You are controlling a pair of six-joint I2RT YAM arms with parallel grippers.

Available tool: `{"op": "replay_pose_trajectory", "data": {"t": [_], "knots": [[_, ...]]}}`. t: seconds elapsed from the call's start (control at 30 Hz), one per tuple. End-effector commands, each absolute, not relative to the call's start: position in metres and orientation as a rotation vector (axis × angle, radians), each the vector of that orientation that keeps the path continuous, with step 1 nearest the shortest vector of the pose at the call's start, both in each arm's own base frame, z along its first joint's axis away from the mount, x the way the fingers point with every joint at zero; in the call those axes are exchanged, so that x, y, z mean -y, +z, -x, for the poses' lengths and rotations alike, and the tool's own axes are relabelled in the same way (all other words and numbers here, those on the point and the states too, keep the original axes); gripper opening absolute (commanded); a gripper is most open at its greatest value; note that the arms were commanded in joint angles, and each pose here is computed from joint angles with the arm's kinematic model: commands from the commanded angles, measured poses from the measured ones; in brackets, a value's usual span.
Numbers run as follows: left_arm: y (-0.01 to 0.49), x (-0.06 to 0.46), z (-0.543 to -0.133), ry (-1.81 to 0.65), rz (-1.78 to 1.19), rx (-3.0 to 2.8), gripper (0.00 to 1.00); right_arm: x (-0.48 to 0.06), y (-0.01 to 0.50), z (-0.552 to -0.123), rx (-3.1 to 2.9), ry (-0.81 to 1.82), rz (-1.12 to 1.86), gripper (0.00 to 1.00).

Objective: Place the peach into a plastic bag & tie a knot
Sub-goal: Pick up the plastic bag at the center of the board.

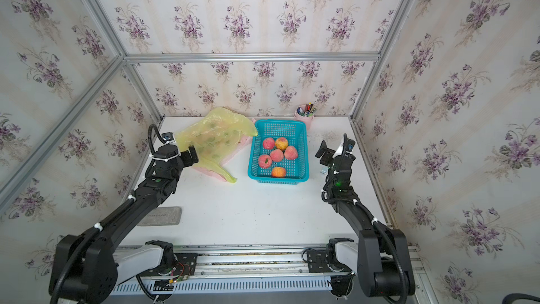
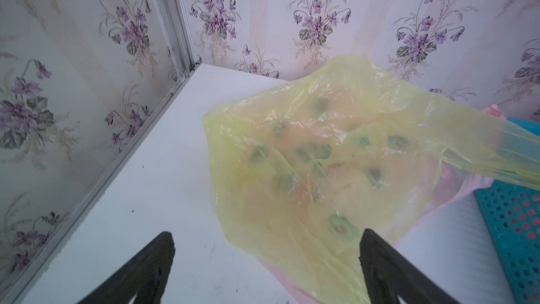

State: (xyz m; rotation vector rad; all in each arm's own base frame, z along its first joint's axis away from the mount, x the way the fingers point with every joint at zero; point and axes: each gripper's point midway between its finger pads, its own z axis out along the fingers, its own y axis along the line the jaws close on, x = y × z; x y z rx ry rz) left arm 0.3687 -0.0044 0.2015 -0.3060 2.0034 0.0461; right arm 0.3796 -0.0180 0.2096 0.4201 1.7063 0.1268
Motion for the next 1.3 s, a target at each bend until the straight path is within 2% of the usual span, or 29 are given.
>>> {"op": "replay_pose_trajectory", "data": {"t": [0.0,0.07,0.13,0.17,0.27,0.47,0.53,0.6,0.67,0.83,1.0,1.27], "knots": [[0.196,0.052,-0.340,-0.306,0.278,-2.200,0.99,-0.011,0.184,-0.366,-1.917,0.358,-0.491,0.86],[0.202,0.081,-0.333,-0.442,0.184,-2.300,0.96,-0.035,0.197,-0.363,-1.945,0.491,-0.401,0.79],[0.204,0.104,-0.329,-0.459,0.048,-2.409,0.85,-0.051,0.206,-0.360,-1.965,0.554,-0.351,0.77],[0.203,0.110,-0.329,-0.395,-0.024,-2.466,0.79,-0.058,0.210,-0.360,-1.975,0.568,-0.325,0.77],[0.201,0.130,-0.343,-0.258,-0.204,-2.545,0.73,-0.074,0.213,-0.363,-2.022,0.577,-0.281,0.81],[0.169,0.163,-0.403,-0.053,-0.413,-2.643,0.59,-0.107,0.206,-0.367,-2.070,0.628,-0.200,0.86],[0.154,0.165,-0.419,0.043,-0.464,-2.666,0.61,-0.112,0.203,-0.369,-2.080,0.641,-0.191,0.86],[0.140,0.166,-0.433,0.139,-0.518,-2.676,0.70,-0.115,0.202,-0.370,-2.086,0.648,-0.185,0.87],[0.123,0.168,-0.439,0.176,-0.548,-2.695,0.71,-0.116,0.201,-0.371,-2.089,0.647,-0.174,0.89],[0.095,0.167,-0.453,0.254,-0.557,-2.722,0.71,-0.117,0.200,-0.376,-2.094,0.641,-0.170,0.91],[0.079,0.160,-0.469,0.379,-0.553,-2.711,0.64,-0.123,0.200,-0.381,-2.099,0.676,-0.161,0.90],[0.054,0.152,-0.481,0.489,-0.588,-2.716,0.64,-0.122,0.207,-0.385,-2.086,0.663,-0.168,0.87]]}}
